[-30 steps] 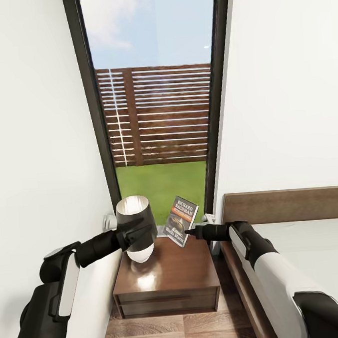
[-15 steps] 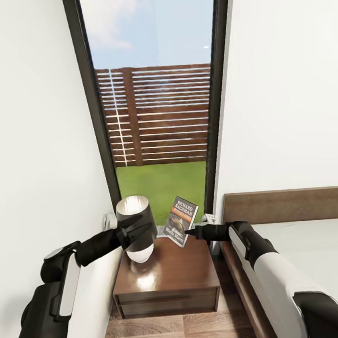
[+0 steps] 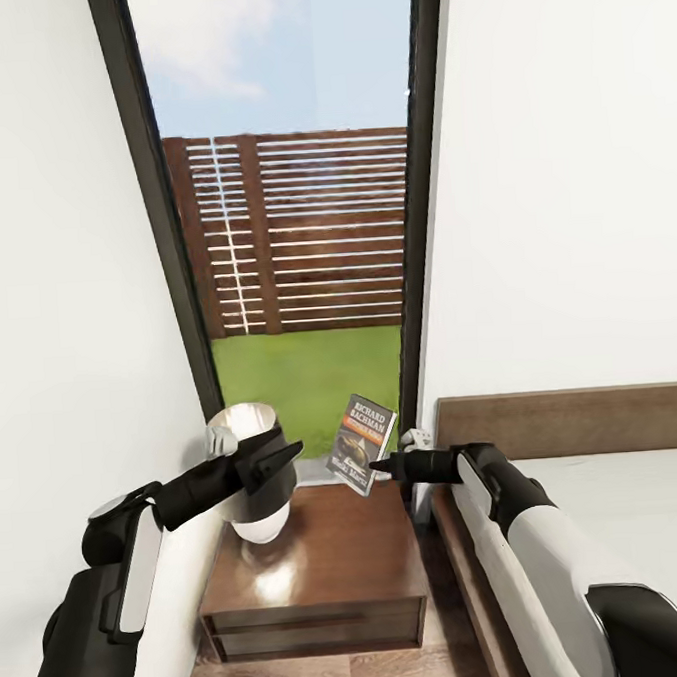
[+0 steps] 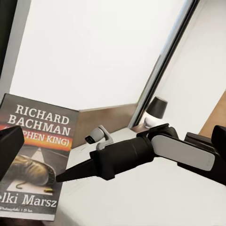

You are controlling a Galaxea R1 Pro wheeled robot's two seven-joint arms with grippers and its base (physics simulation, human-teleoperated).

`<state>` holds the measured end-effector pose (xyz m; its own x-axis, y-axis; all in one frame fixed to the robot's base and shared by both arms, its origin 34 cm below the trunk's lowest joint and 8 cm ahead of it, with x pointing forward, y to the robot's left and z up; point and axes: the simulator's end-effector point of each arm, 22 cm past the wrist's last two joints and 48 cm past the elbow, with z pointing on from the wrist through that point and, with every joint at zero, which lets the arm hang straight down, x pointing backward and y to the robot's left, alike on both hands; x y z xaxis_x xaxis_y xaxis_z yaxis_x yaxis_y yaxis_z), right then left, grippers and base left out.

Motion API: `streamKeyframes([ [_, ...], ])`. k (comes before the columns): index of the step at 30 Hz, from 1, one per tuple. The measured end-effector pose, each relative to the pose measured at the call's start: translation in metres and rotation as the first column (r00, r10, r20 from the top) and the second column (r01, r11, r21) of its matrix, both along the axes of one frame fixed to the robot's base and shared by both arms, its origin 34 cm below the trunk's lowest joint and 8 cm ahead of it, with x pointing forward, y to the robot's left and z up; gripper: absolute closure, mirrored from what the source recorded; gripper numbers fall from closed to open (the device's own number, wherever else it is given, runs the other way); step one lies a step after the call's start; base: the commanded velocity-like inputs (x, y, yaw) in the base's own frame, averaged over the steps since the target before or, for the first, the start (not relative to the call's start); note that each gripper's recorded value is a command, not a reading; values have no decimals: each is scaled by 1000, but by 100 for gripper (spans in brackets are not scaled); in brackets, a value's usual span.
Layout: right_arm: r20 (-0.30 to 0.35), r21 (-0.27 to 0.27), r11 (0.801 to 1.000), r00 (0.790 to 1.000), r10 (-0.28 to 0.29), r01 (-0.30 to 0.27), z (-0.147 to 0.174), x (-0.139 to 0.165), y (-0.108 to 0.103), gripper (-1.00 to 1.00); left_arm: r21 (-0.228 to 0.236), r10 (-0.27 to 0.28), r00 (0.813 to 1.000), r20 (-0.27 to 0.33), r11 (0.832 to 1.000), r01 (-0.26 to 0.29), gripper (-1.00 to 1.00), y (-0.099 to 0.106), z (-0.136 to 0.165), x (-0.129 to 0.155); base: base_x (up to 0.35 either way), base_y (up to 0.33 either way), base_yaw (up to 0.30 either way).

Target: In the bedroom, move the book from the bed onto either nightstand, and place the two sandals side by side next to the bed.

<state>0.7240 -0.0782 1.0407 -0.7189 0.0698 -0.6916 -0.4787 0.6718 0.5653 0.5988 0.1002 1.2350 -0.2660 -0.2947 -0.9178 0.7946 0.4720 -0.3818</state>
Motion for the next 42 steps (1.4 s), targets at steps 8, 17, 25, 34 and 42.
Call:
streamKeyframes([
  [8, -1, -2, 1000, 1000, 1, -1, -1, 0, 0, 100, 2, 0, 1000, -1, 1000, 0, -100, -1, -1, 0, 254, -83, 0],
  [17, -2, -2, 1000, 1000, 1, -1, -1, 0, 0, 100, -8, -84, 996, 23, 996, 84, -100, -11, 5, -16, 150, -12, 0],
  [25, -3, -4, 1000, 1000, 3, -3, -2, -1, 1, 100, -39, -238, 968, 76, 970, 241, -100, -24, 17, -49, 109, -2, 0],
  [34, -4, -6, 1000, 1000, 5, -5, -2, -1, 2, 100, -13, -381, 920, 91, 923, 384, -100, -56, 15, -79, 58, 0, 0],
  [42, -5, -7, 1000, 1000, 6, -6, -3, -1, 2, 100, 25, -471, 878, 79, 882, 471, -100, -85, 7, -100, 13, 0, 0],
])
